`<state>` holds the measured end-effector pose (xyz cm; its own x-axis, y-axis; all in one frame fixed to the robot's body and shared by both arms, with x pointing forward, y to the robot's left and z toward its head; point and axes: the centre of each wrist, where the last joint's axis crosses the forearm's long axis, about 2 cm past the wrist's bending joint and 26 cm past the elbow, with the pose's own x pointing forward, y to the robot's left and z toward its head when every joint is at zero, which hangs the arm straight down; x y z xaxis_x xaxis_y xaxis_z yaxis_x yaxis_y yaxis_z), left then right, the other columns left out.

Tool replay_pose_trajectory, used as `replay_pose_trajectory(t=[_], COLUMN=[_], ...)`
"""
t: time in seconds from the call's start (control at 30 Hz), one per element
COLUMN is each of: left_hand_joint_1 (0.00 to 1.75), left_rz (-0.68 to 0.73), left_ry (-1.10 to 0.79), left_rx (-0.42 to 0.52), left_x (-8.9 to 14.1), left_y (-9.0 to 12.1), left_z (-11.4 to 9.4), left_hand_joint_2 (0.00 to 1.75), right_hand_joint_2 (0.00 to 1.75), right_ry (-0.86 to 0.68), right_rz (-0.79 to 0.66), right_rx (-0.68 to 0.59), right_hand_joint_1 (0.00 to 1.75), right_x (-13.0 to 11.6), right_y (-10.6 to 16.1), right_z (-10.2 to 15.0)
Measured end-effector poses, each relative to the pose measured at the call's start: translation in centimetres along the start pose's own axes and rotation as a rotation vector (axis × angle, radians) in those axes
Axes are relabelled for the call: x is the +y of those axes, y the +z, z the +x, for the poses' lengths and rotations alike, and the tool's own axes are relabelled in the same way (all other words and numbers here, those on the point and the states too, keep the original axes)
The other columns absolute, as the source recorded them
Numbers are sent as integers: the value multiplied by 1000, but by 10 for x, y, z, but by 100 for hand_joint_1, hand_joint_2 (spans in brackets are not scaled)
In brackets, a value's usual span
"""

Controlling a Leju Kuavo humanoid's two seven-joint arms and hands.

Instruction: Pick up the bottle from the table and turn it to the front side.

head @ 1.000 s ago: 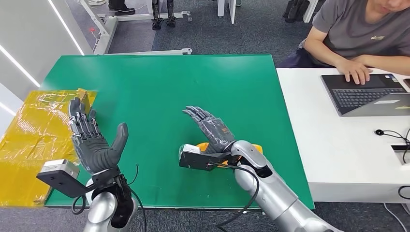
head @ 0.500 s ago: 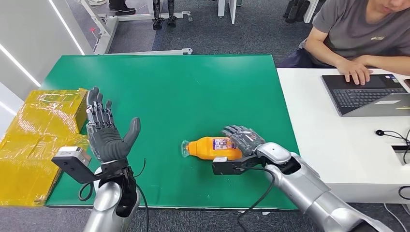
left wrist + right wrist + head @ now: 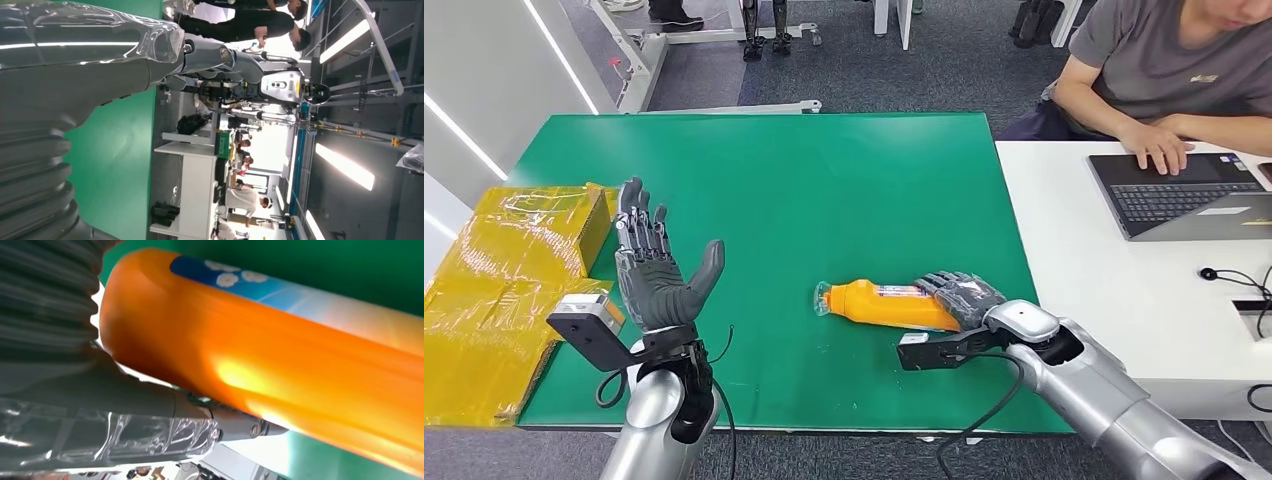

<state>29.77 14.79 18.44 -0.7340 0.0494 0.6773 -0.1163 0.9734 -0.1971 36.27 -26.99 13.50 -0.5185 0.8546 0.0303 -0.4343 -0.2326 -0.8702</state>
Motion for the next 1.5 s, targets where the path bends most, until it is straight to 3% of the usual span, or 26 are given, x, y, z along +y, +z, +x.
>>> replay_pose_trajectory(t=[0.17, 0.27, 0.3, 0.33, 0.47, 1.13, 1.3, 1.5], left_hand_joint_1=[0, 0, 0, 0, 0, 0, 0, 0], left_rz=[-5, -16, -22, -30, -46, -64, -54, -29], left_ry=[-2, 4, 9, 15, 29, 32, 13, -1], left_rx=[3, 3, 4, 5, 11, 27, 37, 42], left_x=[0, -1, -2, -3, -6, -10, -7, -3], left_y=[1, 1, 1, 2, 3, 12, 22, 30], left_z=[-1, -1, -1, -1, -1, -1, 2, 7], left_hand_joint_2=[175, 175, 175, 175, 175, 175, 175, 175], right_hand_joint_2=[175, 175, 175, 175, 175, 175, 175, 175], right_ry=[13, 12, 9, 5, -11, -38, -34, -277], right_rz=[19, 21, 24, 28, 38, 0, -172, -472], right_rx=[29, 38, 36, 32, 27, 48, 4, -96], right_hand_joint_1=[4, 71, 89, 89, 175, 175, 175, 175], right_x=[3, 5, 7, 8, 15, 35, 42, 39], right_y=[5, 6, 6, 6, 9, 26, 25, 11], right_z=[-9, -12, -12, -13, -17, -19, -3, 37])
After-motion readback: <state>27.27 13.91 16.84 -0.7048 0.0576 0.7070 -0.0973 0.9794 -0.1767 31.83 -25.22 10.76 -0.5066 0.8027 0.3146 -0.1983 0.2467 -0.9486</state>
